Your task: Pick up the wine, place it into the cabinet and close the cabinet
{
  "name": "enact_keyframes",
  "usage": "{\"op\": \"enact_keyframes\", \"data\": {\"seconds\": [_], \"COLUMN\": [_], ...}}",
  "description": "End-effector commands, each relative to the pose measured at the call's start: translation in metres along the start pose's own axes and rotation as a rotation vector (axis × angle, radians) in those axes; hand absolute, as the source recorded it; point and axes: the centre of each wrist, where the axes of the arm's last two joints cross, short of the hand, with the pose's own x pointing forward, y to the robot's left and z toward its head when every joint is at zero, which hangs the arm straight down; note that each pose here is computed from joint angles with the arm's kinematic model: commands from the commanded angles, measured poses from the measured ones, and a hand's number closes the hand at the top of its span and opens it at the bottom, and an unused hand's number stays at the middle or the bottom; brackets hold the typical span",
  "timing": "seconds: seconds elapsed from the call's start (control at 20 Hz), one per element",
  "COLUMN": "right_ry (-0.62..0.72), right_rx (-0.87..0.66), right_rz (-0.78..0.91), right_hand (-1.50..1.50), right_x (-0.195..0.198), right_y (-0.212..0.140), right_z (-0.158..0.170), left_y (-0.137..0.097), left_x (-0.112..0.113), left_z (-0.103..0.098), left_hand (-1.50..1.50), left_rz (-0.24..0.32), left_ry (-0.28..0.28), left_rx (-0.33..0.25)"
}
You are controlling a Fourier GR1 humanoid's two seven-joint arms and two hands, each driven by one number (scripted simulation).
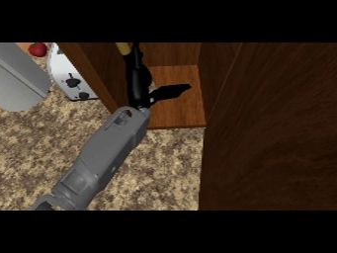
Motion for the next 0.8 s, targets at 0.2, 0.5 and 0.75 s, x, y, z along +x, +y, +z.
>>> {"op": "enact_keyframes", "data": {"seconds": [0.2,0.5,0.75], "right_ry": [-0.050,-0.048,-0.038], "right_rx": [-0.027,-0.051,-0.049], "right_rz": [0.037,0.056,0.071], "right_hand": [-1.50,-1.50,-1.50], "right_x": [0.035,0.036,0.037], "right_y": [0.009,0.011,0.017], "right_z": [0.006,0.012,0.001], "left_y": [-0.003,0.002,0.017], "left_x": [0.002,0.009,0.038], "left_z": [0.034,0.066,0.082], "left_hand": [-1.50,-1.50,-1.50], "left_rz": [0.126,0.221,0.295], "left_ry": [-0.026,-0.041,-0.024], "left_rx": [-0.091,-0.171,-0.214]}}
